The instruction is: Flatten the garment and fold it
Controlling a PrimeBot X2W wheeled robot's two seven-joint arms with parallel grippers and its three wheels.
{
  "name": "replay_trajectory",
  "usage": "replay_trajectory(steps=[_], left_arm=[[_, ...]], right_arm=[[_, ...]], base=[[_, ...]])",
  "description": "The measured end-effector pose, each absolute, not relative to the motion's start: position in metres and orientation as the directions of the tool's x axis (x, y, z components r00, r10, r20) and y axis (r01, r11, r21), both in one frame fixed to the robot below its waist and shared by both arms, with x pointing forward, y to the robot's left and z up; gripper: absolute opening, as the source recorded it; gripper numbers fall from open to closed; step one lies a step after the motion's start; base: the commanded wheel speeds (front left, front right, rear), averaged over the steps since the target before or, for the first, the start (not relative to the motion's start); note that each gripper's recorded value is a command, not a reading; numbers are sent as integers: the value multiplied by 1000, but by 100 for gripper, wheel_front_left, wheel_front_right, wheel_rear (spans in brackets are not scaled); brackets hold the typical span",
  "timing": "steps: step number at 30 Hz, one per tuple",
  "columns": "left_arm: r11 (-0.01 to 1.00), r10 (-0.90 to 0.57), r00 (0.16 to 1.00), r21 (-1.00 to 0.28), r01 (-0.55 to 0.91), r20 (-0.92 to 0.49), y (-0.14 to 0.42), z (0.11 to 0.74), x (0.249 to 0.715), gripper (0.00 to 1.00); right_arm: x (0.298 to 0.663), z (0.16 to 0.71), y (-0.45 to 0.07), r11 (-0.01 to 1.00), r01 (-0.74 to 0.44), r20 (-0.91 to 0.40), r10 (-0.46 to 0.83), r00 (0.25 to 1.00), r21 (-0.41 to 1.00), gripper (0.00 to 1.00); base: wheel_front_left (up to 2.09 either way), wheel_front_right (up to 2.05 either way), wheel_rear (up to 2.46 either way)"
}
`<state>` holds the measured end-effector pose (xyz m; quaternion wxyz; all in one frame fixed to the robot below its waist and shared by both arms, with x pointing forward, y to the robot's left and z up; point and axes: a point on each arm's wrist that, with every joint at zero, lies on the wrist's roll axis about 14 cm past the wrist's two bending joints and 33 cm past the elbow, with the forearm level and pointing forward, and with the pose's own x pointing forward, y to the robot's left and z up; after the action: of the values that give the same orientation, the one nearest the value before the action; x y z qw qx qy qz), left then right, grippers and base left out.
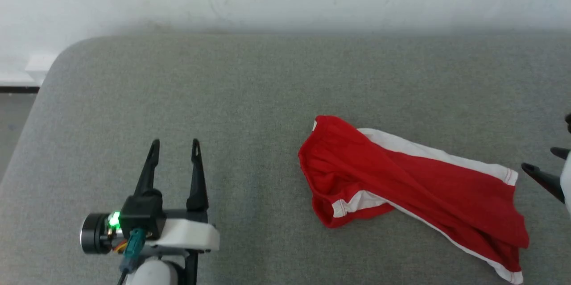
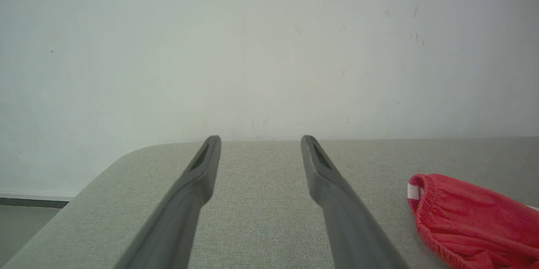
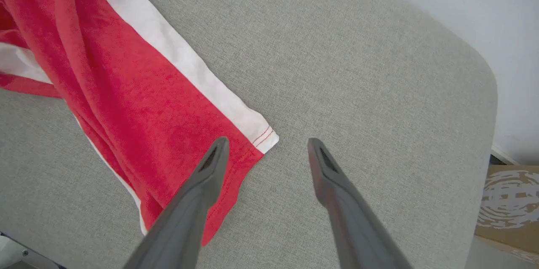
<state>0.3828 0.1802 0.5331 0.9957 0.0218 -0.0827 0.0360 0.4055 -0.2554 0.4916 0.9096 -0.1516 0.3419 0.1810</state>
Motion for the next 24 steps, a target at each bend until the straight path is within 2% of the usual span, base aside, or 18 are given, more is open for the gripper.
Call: replay_trajectory(steps=[6,9,12,15,16,17,22,23,24], left_arm=[[997,59,985,41,-67,162,178,530,402,100],[996,66,987,46,-74,147,181,523,409,100],[995,77,990,51,-84,121,185,514,413,100],[993,95,990,57,-101,100,190,506,413,100],[992,103,990,59,-109,96,192,505,412,100],[992,106,990,60,-111,92,193,504,412,100],[993,104,989,50,-109,101,192,507,411,100],[994,97,990,48,-103,102,189,508,411,100],[994,93,990,46,-98,102,188,508,412,100]], right_arm=[[431,442,-246,900,-422,-782,185,595,-107,100],[434,408,-238,900,-428,-819,184,544,-82,100],[423,373,-230,875,-477,-874,171,455,-78,100],[433,370,-228,875,-480,-872,186,453,-62,100],[436,371,-228,873,-484,-868,192,459,-63,43],[440,374,-228,868,-492,-858,197,474,-73,0],[468,407,-232,877,-470,-773,226,593,-104,0],[492,435,-241,892,-431,-701,222,678,-134,0],[505,451,-246,900,-410,-659,219,719,-149,0]], base=[[0,0,0],[0,0,0],[0,0,0],[0,0,0],[0,0,0],[0,0,0],[0,0,0],[0,0,0],[0,0,0]])
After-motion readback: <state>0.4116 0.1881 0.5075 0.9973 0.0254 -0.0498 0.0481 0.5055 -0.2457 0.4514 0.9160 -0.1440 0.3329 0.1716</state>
